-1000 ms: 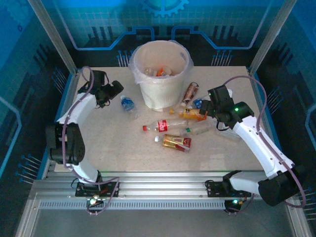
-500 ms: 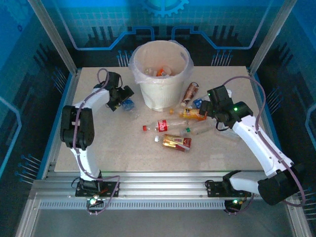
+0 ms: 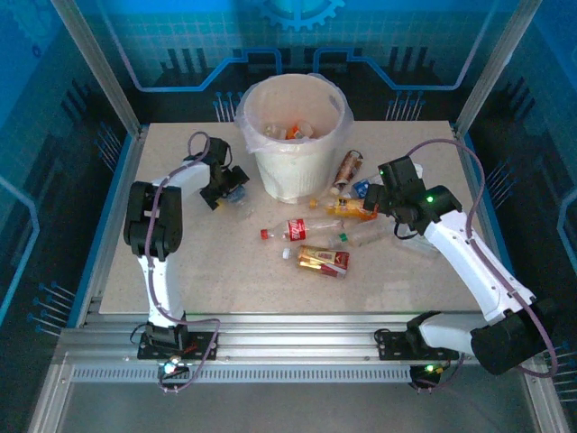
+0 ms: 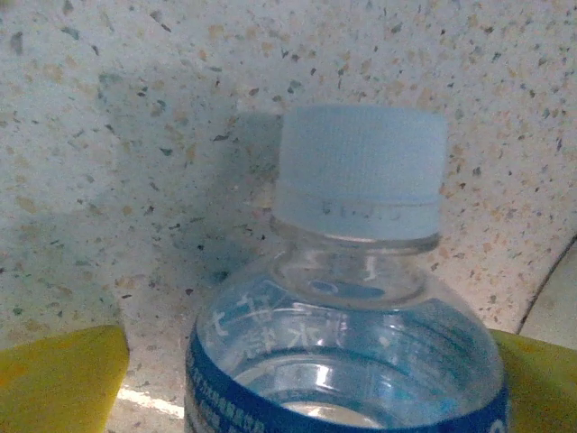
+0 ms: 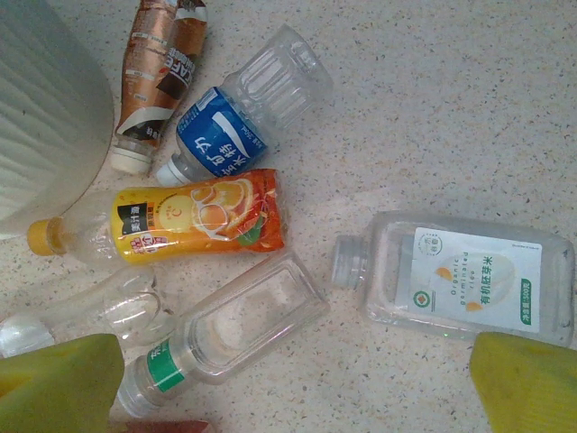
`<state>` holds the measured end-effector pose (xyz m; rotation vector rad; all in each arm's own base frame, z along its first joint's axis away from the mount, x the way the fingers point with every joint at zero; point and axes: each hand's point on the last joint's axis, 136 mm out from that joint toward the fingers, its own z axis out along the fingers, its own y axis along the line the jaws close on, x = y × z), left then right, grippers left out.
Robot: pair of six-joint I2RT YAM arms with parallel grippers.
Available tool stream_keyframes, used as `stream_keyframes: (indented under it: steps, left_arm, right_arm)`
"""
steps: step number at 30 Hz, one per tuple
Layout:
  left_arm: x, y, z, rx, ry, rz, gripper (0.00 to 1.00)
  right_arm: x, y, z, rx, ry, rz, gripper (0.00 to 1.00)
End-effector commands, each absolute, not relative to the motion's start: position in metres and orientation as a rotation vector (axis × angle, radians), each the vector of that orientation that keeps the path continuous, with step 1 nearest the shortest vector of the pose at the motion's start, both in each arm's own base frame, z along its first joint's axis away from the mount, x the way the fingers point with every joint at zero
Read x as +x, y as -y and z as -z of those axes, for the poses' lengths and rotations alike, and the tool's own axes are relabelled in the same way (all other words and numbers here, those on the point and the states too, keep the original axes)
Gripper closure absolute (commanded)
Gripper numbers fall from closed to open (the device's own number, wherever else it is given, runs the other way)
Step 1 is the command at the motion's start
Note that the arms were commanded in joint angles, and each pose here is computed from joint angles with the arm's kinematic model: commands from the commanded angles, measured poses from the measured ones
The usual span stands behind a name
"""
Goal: Put the plastic bottles in the bin
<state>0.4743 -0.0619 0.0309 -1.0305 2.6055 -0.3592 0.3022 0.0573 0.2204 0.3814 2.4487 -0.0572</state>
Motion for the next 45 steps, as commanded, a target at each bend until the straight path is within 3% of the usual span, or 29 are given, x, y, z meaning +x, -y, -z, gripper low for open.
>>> stream_keyframes:
  steps: [1,8,14,19,28,45]
  left_arm:
    - [0.469,0.062,-0.015,-1.072,-2.642,0.323,0.05]
    - [0.464,0.062,-0.002,-1.089,-2.658,0.309,0.2]
    - [0.458,0.061,0.001,-1.107,-2.638,0.305,0.42]
    - [0.455,0.054,-0.008,-1.109,-2.607,0.272,0.52]
    - [0.461,0.033,-0.071,-1.038,-2.472,0.206,0.55]
    - [0.45,-0.004,-0.263,-0.784,-2.084,0.157,0.59]
  right_arm:
    - [0.3,-0.054,-0.216,0.416,-2.46,0.053,0.0]
    - [0.301,-0.056,-0.217,0.414,-2.462,0.044,0.0]
    - [0.299,-0.054,-0.218,0.421,-2.455,0.045,0.0]
    - [0.299,-0.055,-0.219,0.418,-2.456,0.043,0.0]
    - [0.298,-0.055,-0.221,0.417,-2.451,0.035,0.0]
    - [0.299,-0.056,-0.223,0.417,-2.442,0.019,0.01]
